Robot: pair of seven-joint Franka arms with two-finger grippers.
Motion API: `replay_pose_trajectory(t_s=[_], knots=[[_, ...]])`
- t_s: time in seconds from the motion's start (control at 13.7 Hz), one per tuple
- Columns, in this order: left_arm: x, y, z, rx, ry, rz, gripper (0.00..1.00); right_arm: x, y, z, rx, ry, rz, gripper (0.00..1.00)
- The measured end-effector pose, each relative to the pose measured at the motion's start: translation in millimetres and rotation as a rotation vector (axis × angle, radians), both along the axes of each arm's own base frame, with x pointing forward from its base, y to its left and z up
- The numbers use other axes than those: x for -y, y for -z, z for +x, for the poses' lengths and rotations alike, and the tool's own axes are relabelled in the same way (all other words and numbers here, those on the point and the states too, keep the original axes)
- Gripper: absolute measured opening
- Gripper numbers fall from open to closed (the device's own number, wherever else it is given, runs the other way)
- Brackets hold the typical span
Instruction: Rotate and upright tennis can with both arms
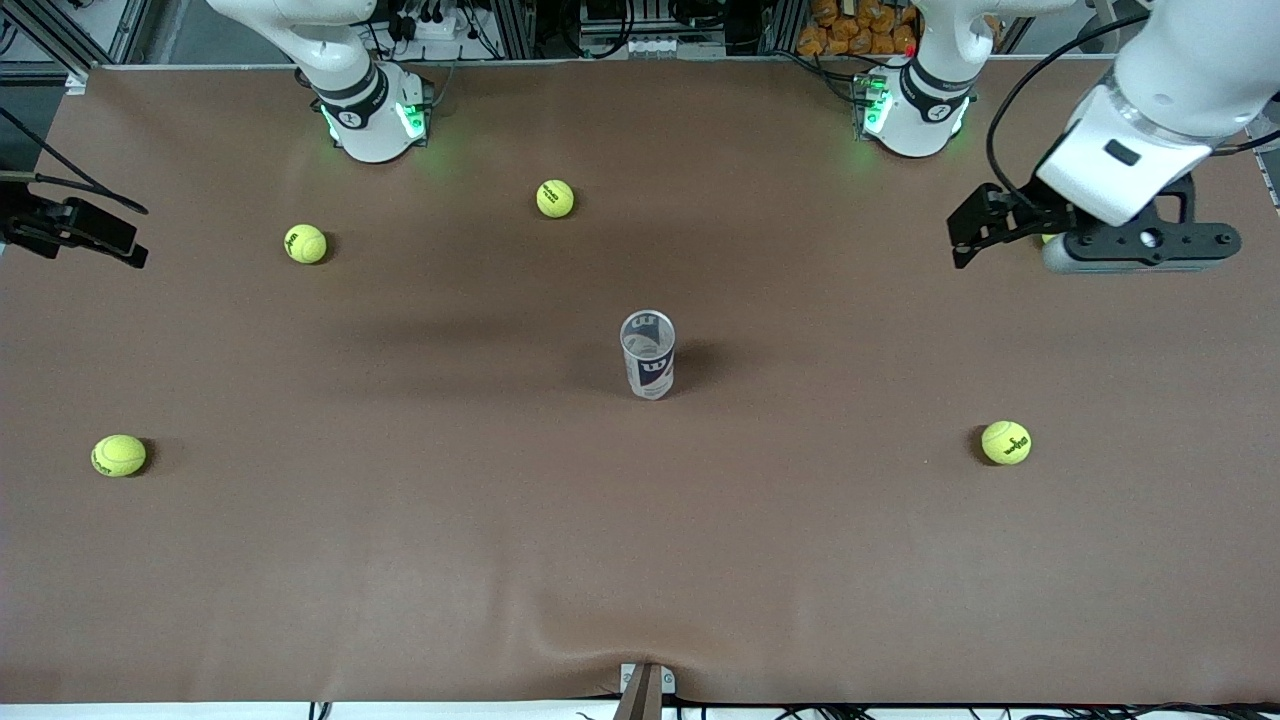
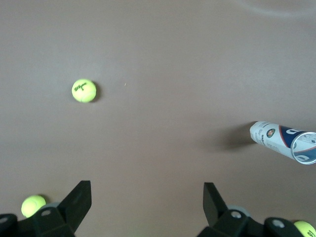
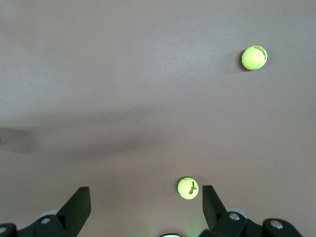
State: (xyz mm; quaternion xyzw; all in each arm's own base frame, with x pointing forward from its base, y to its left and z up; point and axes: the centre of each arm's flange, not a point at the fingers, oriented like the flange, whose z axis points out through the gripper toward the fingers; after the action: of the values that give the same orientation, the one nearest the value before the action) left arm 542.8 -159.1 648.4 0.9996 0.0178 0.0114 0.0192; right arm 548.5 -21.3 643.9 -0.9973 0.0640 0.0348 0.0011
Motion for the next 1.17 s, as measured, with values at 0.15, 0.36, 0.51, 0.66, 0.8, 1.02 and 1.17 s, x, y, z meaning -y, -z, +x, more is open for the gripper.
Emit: replay_pose_trajectory(t_s=[0.15, 0.36, 0.51, 0.66, 0.8, 1.02, 1.17], knots=[[-14, 9, -7, -0.016, -0.023, 0.003, 1.00, 0, -1, 0, 0.003, 0.000, 0.000, 1.00], [-32, 15, -10, -0.010, -0.044, 0.009, 1.00, 0, -2, 0, 0.004, 0.001, 0.000, 1.00], [-42, 12, -10, 0.000, -0.056, 0.009, 1.00, 2, -2, 0, 0.005, 0.003, -0.001, 1.00], [-48, 6, -10, 0.011, -0.067, 0.009, 1.00, 3, -3, 0, 0.005, 0.005, -0.001, 1.00], [-56, -3, -10, 0.032, -0.076, 0.020, 1.00, 7, -3, 0, 0.006, 0.013, -0.002, 1.00], [-67, -14, -12, 0.047, -0.085, 0.024, 1.00, 15, -9, -1, 0.018, 0.027, -0.003, 1.00], [-73, -14, -13, 0.031, -0.086, 0.028, 1.00, 19, -12, -2, 0.026, 0.035, -0.003, 1.00]])
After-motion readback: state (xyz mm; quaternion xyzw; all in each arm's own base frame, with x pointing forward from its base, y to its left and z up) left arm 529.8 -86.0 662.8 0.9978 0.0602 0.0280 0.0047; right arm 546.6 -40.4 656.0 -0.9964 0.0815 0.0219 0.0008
